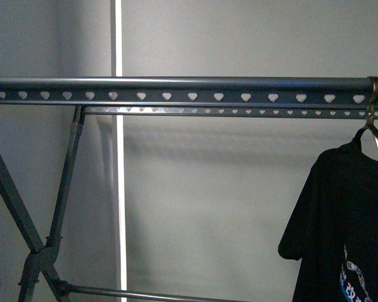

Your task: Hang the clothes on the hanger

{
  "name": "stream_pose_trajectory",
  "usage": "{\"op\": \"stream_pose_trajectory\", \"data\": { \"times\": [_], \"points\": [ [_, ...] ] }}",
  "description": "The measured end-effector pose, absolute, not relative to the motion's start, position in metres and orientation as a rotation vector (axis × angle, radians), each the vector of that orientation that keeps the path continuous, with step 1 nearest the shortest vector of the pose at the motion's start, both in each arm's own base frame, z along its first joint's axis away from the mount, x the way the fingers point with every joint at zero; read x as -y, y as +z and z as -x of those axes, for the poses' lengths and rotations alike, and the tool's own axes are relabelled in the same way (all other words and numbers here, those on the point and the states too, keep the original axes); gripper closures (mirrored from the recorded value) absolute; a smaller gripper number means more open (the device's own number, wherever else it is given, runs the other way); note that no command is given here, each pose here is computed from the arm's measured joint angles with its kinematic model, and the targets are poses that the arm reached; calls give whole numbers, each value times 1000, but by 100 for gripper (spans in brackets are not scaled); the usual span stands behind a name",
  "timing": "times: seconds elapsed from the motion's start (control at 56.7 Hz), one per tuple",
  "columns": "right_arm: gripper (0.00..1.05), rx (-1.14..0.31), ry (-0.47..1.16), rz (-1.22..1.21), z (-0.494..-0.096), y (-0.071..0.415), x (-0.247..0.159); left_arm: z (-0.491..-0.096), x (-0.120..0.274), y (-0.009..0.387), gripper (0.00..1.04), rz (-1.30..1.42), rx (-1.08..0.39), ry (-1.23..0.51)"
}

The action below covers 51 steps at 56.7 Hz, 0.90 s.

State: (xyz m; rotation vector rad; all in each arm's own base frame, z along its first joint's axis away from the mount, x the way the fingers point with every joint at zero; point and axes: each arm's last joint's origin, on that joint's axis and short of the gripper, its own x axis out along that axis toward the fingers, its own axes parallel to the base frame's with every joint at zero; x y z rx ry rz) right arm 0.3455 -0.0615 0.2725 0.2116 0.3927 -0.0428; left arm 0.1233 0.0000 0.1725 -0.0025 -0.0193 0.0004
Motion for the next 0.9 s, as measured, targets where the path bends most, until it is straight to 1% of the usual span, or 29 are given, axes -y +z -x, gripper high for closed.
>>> {"op": "stream_pose_trajectory", "data": {
  "times": [0.035,0.106,0.123,0.194,0.265,0.335,0.494,0.529,0.6,0.635,0.705,0.741,0.829,0.899],
  "points": [
    [37,-304,-46,-180,-332,283,59,-122,0,173,101,2,19,0],
    [23,-163,-40,-148,-303,303,56,-119,0,173,101,2,22,0],
    [18,-113,-33,-140,-290,310,54,-119,0,173,101,2,23,0],
    [6,-15,-10,-127,-260,322,48,-117,0,173,101,2,23,0],
    [8,82,28,-134,-216,327,39,-114,0,173,101,2,23,0],
    [7,154,52,-147,-178,323,29,-112,0,173,101,2,23,0],
    [7,225,47,-155,-127,298,12,-110,0,173,101,2,22,0],
    [10,222,32,-146,-117,291,8,-109,0,173,101,2,22,0],
    [20,134,-4,-99,-102,275,3,-108,0,173,101,2,23,1],
    [27,81,3,-66,-97,257,1,-108,0,173,101,2,22,1],
    [38,21,6,-38,-97,230,0,-103,0,169,101,2,-2,-1],
    [45,-4,-1,-28,-98,219,0,-100,0,168,101,2,-9,0],
    [57,-25,-4,-17,-99,208,0,-97,0,169,101,2,13,0],
    [71,-11,-3,-10,-98,204,0,-97,0,170,101,2,15,0]
  ]
}}
